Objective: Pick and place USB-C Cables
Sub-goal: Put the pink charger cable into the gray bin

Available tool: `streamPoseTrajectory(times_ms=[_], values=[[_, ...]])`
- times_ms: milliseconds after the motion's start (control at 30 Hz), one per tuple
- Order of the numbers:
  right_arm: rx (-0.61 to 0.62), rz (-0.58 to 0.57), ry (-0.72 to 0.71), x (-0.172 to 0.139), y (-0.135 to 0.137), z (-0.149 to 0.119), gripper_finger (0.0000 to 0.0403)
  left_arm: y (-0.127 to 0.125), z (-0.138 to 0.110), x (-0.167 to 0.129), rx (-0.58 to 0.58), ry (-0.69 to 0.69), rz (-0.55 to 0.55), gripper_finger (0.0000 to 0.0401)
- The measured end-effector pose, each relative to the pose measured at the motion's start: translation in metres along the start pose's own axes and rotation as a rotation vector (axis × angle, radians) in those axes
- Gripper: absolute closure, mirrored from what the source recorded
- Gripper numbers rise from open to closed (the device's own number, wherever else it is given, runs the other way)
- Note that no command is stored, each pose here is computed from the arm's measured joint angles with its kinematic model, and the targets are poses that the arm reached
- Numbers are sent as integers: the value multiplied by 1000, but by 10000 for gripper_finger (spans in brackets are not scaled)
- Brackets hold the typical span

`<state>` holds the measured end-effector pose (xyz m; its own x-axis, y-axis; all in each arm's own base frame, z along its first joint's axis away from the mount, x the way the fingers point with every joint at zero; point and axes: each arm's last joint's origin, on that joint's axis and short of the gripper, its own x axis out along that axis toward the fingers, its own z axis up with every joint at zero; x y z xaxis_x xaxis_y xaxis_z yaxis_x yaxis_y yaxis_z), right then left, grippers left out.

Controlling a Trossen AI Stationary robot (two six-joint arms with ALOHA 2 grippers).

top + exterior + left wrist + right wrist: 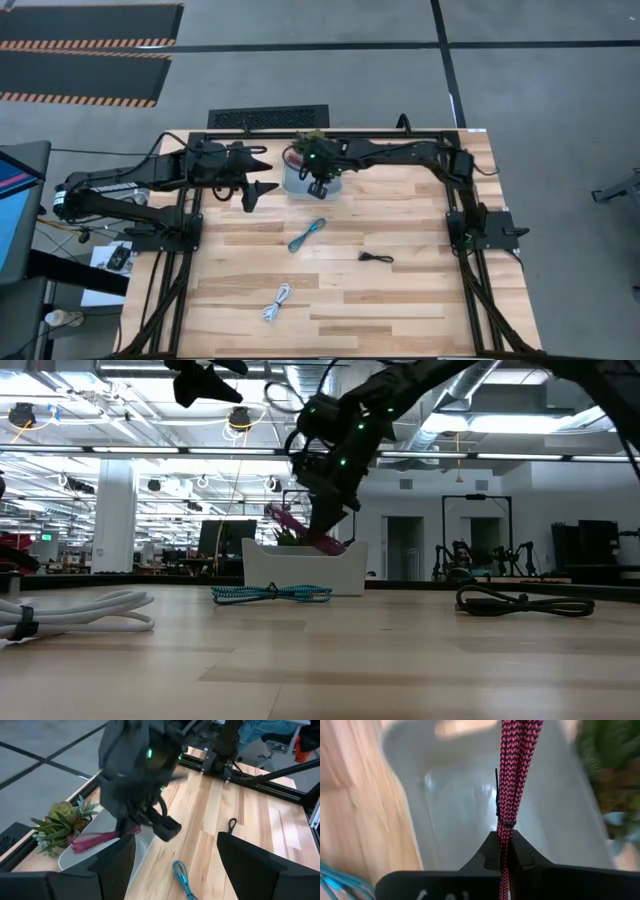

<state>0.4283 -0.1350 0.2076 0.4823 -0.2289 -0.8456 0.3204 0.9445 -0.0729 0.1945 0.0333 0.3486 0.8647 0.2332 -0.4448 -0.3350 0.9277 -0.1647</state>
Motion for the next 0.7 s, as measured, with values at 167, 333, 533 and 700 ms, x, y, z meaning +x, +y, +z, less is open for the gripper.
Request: streamPoseTrajectory(times_ms=[167, 333, 533, 700], values=[[-45, 1, 108, 16, 2, 3, 394, 0, 0, 0, -13, 4, 2, 131], [-59, 1, 219, 27, 3, 2, 390, 1, -2, 0, -15, 22, 5, 131], [-80, -4, 313, 37, 0, -3, 388, 1, -2, 0, -22, 24, 4, 131], [-87, -10, 323, 43, 0, -5, 365, 1, -3, 0, -23, 30, 6, 131]])
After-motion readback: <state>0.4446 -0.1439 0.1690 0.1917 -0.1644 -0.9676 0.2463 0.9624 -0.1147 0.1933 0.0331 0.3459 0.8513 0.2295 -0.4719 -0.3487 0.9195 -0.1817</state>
